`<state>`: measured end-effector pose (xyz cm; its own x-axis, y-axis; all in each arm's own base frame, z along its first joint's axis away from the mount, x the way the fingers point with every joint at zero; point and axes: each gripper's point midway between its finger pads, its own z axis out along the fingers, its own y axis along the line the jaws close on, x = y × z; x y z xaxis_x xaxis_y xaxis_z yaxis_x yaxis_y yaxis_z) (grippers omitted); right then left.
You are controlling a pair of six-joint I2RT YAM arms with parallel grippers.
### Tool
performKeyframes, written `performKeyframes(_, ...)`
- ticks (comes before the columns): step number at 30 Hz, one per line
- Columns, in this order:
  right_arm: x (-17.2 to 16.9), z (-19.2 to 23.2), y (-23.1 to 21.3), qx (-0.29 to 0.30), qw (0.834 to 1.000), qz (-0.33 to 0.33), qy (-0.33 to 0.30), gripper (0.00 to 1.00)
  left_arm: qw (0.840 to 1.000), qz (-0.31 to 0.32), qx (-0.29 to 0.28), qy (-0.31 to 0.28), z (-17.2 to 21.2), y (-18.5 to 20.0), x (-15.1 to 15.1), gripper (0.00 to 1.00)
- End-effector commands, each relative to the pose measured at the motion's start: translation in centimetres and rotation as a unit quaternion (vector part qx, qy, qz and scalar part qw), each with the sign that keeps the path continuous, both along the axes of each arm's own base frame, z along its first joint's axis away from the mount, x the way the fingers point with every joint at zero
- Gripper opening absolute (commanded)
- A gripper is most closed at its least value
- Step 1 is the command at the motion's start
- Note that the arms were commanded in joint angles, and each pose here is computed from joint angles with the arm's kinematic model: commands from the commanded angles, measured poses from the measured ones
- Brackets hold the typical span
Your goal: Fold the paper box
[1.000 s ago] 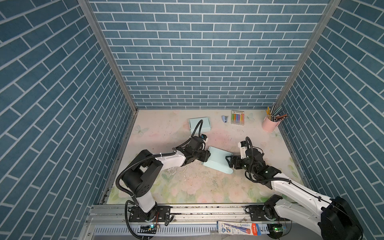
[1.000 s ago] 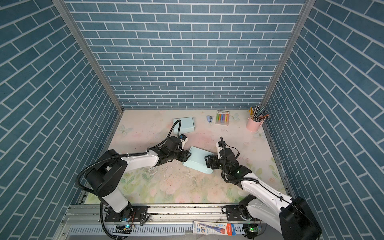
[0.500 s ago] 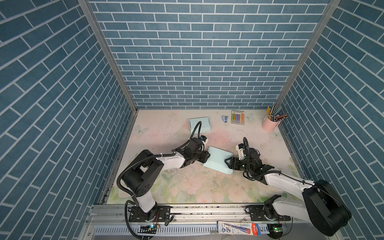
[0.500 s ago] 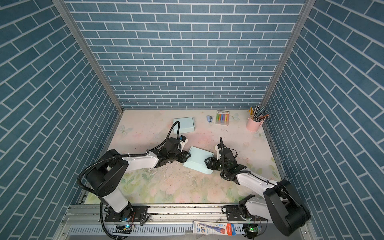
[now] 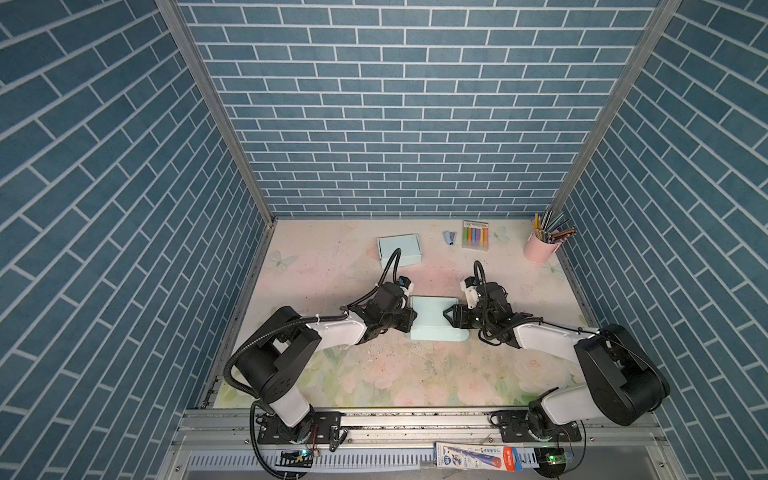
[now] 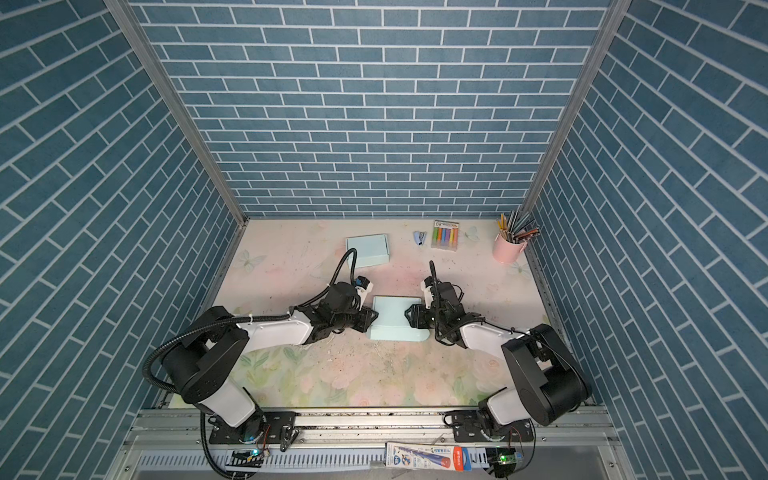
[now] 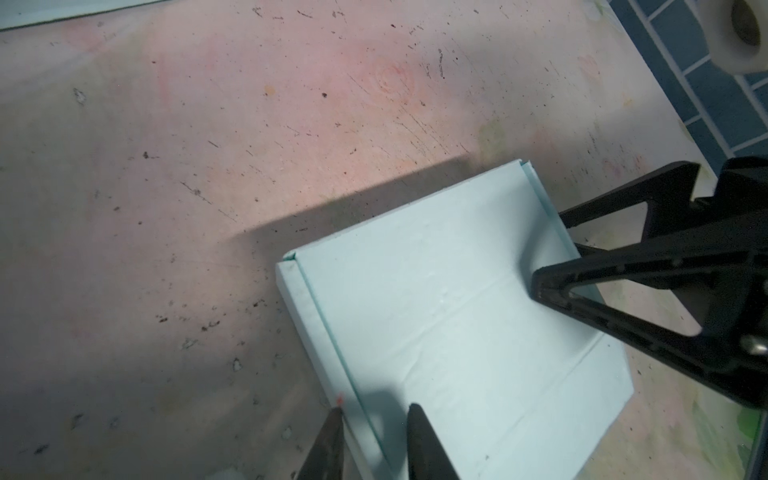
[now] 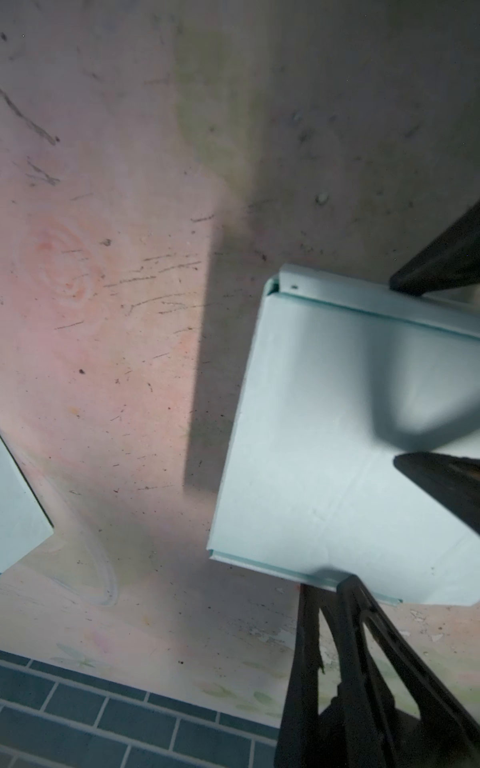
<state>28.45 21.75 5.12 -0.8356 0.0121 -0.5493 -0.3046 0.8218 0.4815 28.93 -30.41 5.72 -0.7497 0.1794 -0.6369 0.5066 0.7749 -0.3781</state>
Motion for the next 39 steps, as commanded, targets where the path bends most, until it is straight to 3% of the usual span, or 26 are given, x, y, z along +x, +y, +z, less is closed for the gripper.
performKeyframes(1, 0.0, 0.9, -0.4, -0.001, 1.000, 0.006, -0.017, 0.75, 1.000, 0.009, 0.013, 0.011, -0.7, 0.8, -0.3, 0.27)
performKeyframes(5, -0.7, 1.4, -1.9, -0.017, 1.000, -0.015, -0.021, 0.88, 1.000, 0.026, 0.010, -0.006, 1.0, 2.1, 0.0, 0.37)
performKeyframes(10, -2.9, 2.2, -3.2, -0.029, 0.999, -0.019, -0.023, 0.89, 0.999, 0.031, 0.018, -0.022, 2.8, 3.0, -2.0, 0.48)
performKeyframes(17, -7.1, 2.2, -2.9, -0.054, 0.998, -0.009, -0.009, 0.88, 1.000, 0.022, 0.018, -0.001, 1.8, 2.7, -5.6, 0.63)
performKeyframes(24, -8.3, 1.2, -2.3, -0.043, 0.999, -0.001, 0.008, 0.87, 0.999, -0.006, -0.033, 0.008, 2.2, 0.8, -6.6, 0.64)
performKeyframes(39, -7.8, 0.5, -0.8, -0.035, 0.999, 0.013, 0.008, 0.83, 0.999, -0.022, -0.028, 0.027, 0.1, -0.8, -6.8, 0.65)
